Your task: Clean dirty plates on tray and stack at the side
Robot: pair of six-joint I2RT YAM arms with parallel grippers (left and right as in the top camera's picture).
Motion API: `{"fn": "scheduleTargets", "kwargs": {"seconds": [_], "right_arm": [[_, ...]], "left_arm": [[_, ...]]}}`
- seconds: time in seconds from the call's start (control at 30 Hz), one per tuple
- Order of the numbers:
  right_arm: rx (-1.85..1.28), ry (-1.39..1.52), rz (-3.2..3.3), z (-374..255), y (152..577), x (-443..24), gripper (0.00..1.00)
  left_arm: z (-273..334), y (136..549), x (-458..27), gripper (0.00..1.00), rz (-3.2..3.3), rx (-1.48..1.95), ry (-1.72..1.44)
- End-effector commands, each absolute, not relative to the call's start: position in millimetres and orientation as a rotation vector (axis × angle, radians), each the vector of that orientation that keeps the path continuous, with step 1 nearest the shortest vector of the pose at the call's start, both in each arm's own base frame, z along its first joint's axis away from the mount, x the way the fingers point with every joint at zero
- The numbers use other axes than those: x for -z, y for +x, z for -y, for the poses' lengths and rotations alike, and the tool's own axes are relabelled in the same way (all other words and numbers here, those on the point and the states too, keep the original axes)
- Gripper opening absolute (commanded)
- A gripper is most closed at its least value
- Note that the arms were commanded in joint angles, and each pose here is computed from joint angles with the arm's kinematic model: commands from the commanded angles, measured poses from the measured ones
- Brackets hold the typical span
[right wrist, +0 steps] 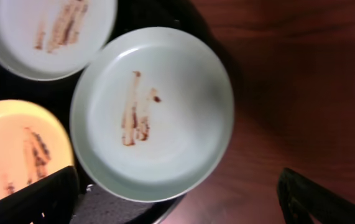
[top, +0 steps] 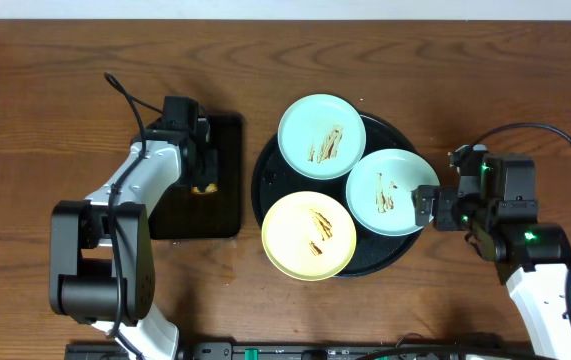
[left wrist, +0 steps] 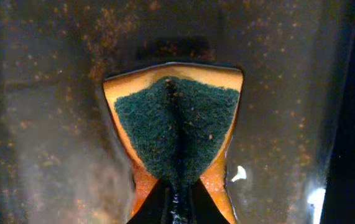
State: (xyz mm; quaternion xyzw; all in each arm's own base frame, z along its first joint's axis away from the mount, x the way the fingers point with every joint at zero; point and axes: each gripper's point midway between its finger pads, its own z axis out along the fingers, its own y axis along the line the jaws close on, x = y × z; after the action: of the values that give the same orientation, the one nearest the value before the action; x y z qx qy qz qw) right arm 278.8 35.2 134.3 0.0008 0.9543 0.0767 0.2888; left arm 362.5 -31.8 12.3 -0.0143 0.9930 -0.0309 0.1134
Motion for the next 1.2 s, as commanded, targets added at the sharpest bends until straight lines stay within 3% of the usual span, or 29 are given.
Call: {"fn": "scheduleTargets", "kwargs": {"seconds": [0.0,0.1,0.2,0.43,0.57,1.17], "right_arm": [[-0.088,0.073,-2.515,-19,287,-142,0.99],[-0.078,0.075,-2.489,-17,293,-145,0.99],[-0.079,0.075,-2.482,-18,299,-144,0.92],[-0.071,0.079,-2.562,-18,309,-115,0.61],[-0.067,0.085,-2.623,-19,314,-93,0.49],[0.025,0.11,-2.738,-9,321,-44,0.49]], "left_arm": [[32,364,-29,0.08,-2.894,0.093,-0.063],[33,366,-50,0.07,-2.851,0.102,-0.071],[34,362,-70,0.07,-2.816,0.115,-0.067],[33,358,-100,0.08,-2.753,0.122,-0.063],[33,357,-101,0.08,-2.751,0.122,-0.063],[33,356,-101,0.08,-2.755,0.121,-0.064]]}}
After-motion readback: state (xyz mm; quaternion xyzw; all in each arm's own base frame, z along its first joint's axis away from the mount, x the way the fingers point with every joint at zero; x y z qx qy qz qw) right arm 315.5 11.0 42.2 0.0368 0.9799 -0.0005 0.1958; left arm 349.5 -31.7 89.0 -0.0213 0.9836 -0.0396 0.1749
